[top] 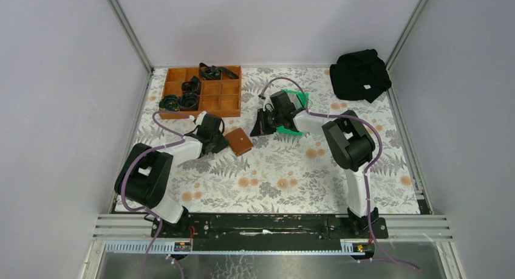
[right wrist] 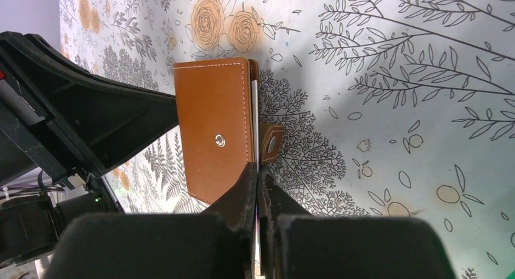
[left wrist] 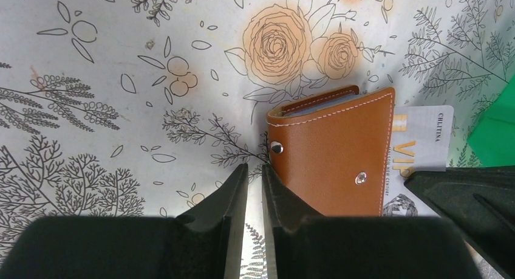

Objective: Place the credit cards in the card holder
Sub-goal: Open the card holder at the center of the board.

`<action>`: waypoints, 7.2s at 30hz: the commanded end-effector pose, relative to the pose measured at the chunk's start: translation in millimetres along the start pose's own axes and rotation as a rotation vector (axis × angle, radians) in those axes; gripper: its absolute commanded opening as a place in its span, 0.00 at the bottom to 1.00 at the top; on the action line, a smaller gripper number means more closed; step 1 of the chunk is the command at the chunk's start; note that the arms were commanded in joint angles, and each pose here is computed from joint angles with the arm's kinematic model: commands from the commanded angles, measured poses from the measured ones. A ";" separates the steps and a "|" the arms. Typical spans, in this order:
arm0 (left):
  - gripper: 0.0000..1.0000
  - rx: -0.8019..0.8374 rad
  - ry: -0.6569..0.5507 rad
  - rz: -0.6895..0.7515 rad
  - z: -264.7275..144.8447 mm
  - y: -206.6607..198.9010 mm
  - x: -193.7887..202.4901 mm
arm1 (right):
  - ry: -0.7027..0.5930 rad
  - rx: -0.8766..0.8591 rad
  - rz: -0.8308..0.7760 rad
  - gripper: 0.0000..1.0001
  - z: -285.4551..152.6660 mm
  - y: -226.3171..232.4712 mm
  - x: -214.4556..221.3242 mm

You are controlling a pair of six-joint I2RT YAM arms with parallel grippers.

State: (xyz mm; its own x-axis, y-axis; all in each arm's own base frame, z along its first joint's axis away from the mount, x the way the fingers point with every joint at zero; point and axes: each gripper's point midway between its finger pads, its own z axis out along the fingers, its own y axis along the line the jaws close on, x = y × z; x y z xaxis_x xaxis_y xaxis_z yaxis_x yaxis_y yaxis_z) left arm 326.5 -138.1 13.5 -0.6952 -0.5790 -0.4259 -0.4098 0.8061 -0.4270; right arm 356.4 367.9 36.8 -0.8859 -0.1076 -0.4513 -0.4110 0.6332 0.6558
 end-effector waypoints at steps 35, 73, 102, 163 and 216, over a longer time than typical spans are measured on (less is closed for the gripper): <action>0.21 -0.050 0.132 0.048 11.8 27.7 37.9 | -0.098 -0.033 0.019 0.00 -30.8 26.8 -28.3; 0.21 -0.045 0.143 0.046 12.2 28.0 40.7 | -0.092 -0.012 0.001 0.00 -39.0 30.1 -30.8; 0.20 -0.045 0.146 0.034 12.3 30.3 44.1 | -0.082 -0.020 0.006 0.00 -39.3 34.6 -37.8; 0.19 -0.036 0.172 0.077 15.0 27.2 52.3 | -0.095 0.025 0.041 0.00 -47.7 31.4 -35.5; 0.18 -0.017 0.188 0.072 8.9 28.0 65.2 | -0.095 -0.011 0.055 0.00 -49.0 54.1 -23.9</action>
State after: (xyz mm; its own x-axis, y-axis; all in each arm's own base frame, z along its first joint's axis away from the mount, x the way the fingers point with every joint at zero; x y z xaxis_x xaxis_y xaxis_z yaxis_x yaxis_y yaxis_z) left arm 332.7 -168.3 12.6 -0.7226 -0.5463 -0.4235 -0.2961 0.7983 -0.5245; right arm 345.3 355.2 71.5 -0.9188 -0.0200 -0.3943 -0.3005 0.6830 0.6657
